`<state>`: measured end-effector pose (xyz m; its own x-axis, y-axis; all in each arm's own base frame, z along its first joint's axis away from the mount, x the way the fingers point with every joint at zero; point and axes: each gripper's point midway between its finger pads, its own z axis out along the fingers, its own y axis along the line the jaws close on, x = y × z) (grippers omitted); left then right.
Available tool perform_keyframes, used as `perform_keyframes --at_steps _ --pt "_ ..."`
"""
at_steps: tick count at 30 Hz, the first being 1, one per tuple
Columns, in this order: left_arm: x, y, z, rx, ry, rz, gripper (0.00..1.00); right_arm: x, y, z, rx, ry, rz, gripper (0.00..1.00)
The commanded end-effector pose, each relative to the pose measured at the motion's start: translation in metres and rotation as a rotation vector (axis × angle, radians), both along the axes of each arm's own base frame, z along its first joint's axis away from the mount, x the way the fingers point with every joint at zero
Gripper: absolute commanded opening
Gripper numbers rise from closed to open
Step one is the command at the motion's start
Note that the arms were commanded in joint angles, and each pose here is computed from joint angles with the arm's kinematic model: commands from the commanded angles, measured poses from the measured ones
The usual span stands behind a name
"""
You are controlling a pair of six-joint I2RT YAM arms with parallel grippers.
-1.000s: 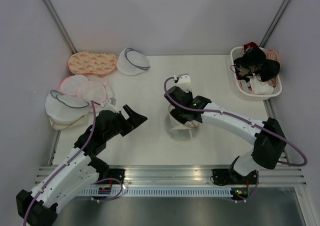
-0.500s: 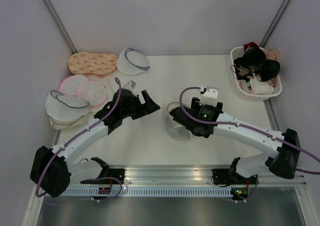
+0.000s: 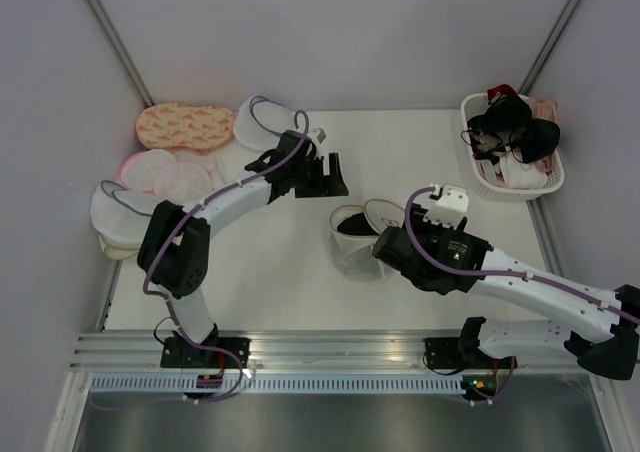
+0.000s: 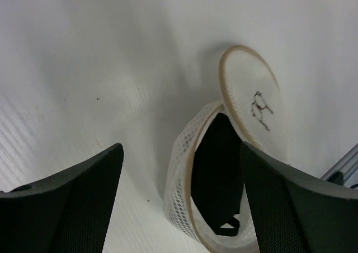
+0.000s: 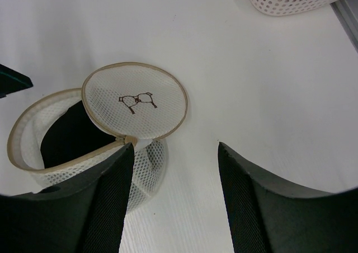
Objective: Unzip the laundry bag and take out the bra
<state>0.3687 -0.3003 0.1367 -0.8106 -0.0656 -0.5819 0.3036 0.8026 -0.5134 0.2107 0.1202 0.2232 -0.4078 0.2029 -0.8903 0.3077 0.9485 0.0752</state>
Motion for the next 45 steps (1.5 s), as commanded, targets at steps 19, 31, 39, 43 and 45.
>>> perform_keyframes --at_steps 19,31,39,43,45 --pt "-0.055 -0.027 -0.042 0.063 0.128 -0.449 0.02 0.003 0.012 0.000 0.049 -0.028 0.054 0.60" --pt "-0.031 0.005 0.083 0.008 -0.158 -0.097 0.02 0.014 0.042 -0.004 0.051 -0.045 0.167 0.56" --pt "-0.067 0.019 0.130 -0.133 -0.233 -0.074 0.02 0.026 0.104 0.002 0.150 -0.080 0.388 0.56" --pt "-0.085 0.024 0.098 -0.143 -0.170 -0.055 0.02 0.028 0.147 0.000 0.195 -0.074 0.544 0.58" --pt "-0.094 0.032 0.070 -0.127 -0.128 -0.032 0.02 0.027 0.171 -0.002 0.249 -0.081 0.628 0.62"
